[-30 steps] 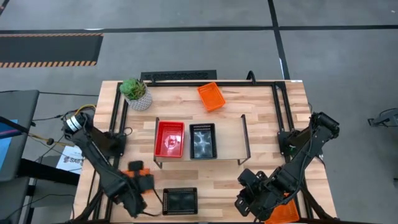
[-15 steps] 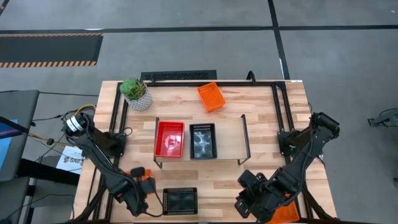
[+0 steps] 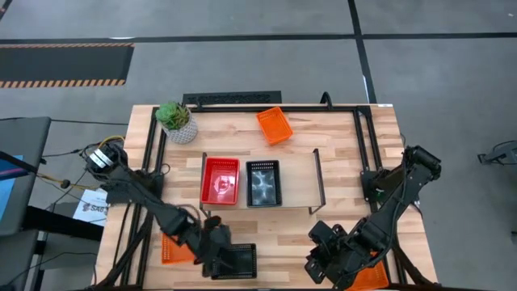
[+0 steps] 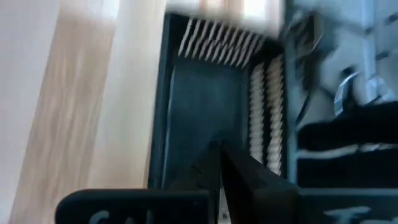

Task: Stack baskets on shelf by color
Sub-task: Move the bins to the bottom center of the table

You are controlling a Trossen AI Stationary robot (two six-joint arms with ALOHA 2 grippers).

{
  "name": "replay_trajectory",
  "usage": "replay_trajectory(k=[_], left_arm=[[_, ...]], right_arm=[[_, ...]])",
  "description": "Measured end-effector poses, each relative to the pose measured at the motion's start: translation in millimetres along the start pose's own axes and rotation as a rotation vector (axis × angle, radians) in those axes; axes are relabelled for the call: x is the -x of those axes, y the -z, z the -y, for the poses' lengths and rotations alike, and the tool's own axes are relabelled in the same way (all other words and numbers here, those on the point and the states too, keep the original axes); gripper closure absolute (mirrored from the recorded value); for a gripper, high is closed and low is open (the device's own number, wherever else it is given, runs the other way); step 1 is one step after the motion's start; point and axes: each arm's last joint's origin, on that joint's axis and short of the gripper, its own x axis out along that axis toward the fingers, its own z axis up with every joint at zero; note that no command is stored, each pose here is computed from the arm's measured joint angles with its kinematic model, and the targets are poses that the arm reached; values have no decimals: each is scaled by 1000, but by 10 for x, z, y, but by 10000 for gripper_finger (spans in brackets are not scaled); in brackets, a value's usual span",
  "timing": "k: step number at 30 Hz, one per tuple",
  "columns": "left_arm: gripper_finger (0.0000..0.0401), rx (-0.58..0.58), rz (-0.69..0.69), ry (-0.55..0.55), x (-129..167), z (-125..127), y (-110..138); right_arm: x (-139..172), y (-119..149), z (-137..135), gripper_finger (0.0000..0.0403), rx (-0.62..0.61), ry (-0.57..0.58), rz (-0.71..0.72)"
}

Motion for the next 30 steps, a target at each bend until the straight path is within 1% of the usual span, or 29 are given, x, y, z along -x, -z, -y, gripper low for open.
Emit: replay_trajectory(k=[2,4,6,9,12,14,16,18,20,23,26,29,30], left_arm=[[401,-6,20,36,53,-6,-123],[401,-1,19,76,171,32,-237],[401,34,-29,51,329,61,-248],[401,85,-132,-65,523,86,-131],[401,145,-224,-199,626,76,80],[401,201,-256,-309,634,39,233],[401,290,-267,-406,590,-14,363],[401,369,-277,-441,543,-49,461],[401,442,-277,-404,476,-54,508],[401,557,-234,-364,385,-56,533],[401,646,-183,-280,273,-67,496],[401,709,-145,-261,180,-134,502],[401,747,-133,-250,135,-150,494]], right_arm=[[0,0,0,272,0,0,0],[0,0,1,272,10,1,0],[0,-1,0,272,28,0,0],[-1,-2,1,272,54,1,1],[-3,-11,1,272,74,2,2],[-5,-18,1,272,75,3,3],[-9,-29,1,272,72,4,5],[-9,-29,2,272,72,4,4],[-9,-30,3,272,73,5,5],[-9,-29,6,272,76,9,4],[-9,-25,13,272,79,15,3],[-3,-10,12,272,82,13,1],[-1,-2,12,272,84,13,0]])
